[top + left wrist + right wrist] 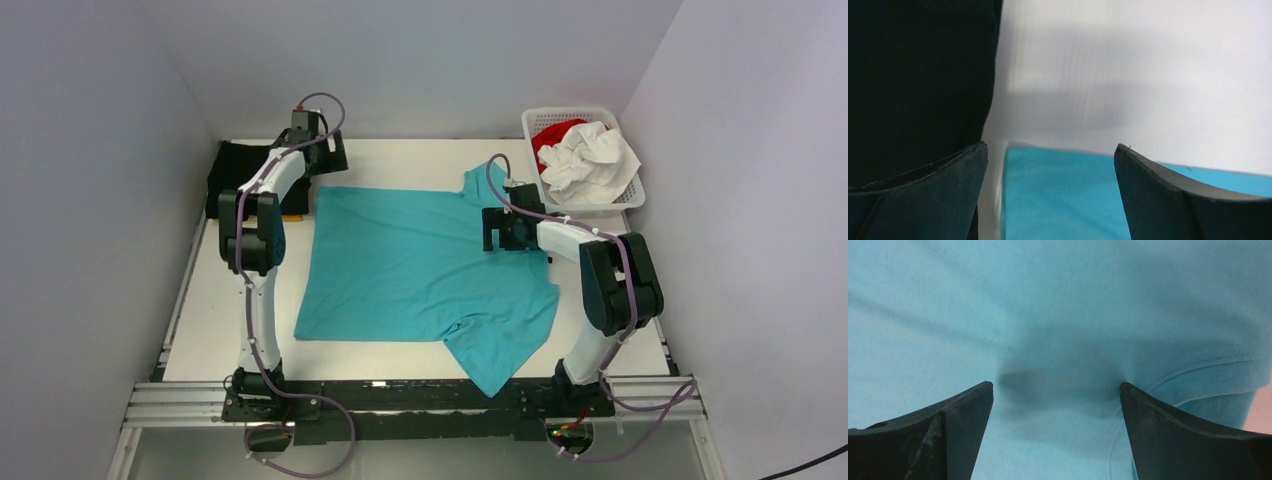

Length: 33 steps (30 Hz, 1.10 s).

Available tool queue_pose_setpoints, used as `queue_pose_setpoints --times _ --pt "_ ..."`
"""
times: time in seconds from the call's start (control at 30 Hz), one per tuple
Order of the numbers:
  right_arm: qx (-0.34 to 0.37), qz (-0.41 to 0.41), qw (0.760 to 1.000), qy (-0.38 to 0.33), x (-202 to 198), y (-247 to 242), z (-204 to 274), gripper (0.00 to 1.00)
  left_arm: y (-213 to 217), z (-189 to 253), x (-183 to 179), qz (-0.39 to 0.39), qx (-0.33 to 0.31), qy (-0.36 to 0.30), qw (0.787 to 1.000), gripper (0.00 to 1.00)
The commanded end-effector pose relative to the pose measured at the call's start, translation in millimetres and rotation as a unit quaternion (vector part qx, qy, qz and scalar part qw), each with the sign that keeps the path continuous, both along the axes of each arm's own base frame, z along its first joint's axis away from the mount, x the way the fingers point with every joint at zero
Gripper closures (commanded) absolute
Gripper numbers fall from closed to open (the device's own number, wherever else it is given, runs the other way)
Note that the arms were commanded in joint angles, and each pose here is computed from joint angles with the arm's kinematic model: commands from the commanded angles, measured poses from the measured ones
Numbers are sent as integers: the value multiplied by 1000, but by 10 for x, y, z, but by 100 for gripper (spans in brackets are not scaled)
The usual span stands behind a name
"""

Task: Fold and stack the t-shirts
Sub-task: Grab the side of the flattened tshirt closest away from the robot with both arms

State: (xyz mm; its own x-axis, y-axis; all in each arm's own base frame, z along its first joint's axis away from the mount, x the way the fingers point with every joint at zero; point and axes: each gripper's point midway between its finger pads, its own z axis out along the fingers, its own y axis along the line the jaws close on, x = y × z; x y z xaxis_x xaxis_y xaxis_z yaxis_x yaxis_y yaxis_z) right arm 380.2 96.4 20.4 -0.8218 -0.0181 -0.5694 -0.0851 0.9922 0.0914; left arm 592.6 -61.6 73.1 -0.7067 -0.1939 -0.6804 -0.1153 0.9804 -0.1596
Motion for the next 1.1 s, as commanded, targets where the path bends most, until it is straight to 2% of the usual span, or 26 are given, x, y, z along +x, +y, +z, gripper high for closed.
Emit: queue_pose_setpoints --times 0.0,0.07,0.23,0.33,0.43,0.5,0.6,0.87,1.07 --pt "16 8 999 -29 51 11 241 0 -320 765 -90 -40 -43 -73 996 1" --pt "22 10 998 -55 108 34 418 0 -441 937 -280 -52 -42 -84 994 1" --pt "55 13 990 -132 85 129 843 0 -698 1074 -1056 -65 -22 -78 995 1" --pt "85 -23 982 -170 22 107 1033 0 -821 997 -1478 -71 -53 -82 993 1" --pt "137 -47 977 -155 -80 165 995 0 -927 778 -1817 -86 -93 -62 990 0" --pt "166 -21 980 -104 -133 294 890 0 -927 631 -1932 -85 -96 -53 990 1" --pt "147 -5 988 -37 -63 331 581 0 -890 365 -1983 -74 -86 -19 993 1" --pt "98 -46 994 11 265 262 87 0 -746 -234 -1661 -23 -50 54 997 1" --pt "83 -63 994 44 330 292 -139 0 -514 -534 -1366 0 -58 105 993 0"
